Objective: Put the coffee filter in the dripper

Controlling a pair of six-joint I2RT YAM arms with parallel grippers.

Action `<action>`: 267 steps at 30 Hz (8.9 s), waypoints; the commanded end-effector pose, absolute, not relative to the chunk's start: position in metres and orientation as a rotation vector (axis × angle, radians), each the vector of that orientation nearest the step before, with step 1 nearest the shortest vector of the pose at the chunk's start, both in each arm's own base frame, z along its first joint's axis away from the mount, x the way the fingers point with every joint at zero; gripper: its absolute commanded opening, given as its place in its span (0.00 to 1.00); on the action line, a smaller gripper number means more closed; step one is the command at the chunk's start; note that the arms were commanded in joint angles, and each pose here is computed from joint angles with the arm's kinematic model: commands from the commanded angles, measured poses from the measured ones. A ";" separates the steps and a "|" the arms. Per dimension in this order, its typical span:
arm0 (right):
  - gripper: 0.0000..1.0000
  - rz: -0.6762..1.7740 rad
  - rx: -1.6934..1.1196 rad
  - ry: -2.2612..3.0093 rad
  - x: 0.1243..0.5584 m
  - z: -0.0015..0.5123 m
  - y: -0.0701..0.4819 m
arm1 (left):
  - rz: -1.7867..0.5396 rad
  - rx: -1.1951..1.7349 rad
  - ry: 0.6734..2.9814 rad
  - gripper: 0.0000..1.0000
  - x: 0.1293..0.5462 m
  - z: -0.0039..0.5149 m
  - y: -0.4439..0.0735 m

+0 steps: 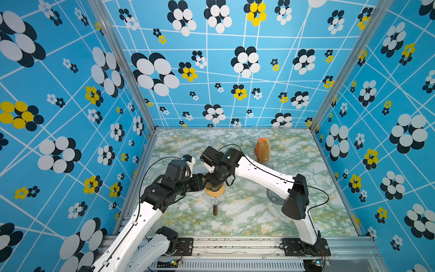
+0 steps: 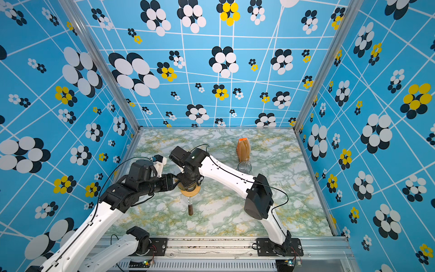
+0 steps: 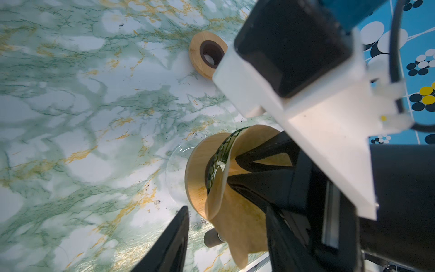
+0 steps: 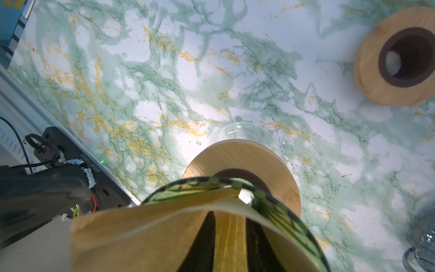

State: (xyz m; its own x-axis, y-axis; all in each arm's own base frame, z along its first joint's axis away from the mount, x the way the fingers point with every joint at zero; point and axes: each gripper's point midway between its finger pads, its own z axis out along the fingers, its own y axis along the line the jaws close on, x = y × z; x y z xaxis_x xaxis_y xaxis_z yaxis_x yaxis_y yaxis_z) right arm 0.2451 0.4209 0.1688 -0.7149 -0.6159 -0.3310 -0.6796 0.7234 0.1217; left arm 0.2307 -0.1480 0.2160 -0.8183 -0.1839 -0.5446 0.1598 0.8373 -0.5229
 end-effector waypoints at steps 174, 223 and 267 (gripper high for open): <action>0.20 0.414 -0.638 2.634 0.262 0.183 0.377 | -0.645 -0.052 2.555 0.32 0.231 0.171 -0.143; 0.19 0.483 -0.615 2.586 0.269 0.187 0.374 | -0.642 -0.039 2.550 0.34 0.245 0.187 -0.150; 0.37 0.657 -0.577 2.437 0.266 0.243 0.375 | -0.778 -0.008 2.454 0.64 0.243 0.221 -0.161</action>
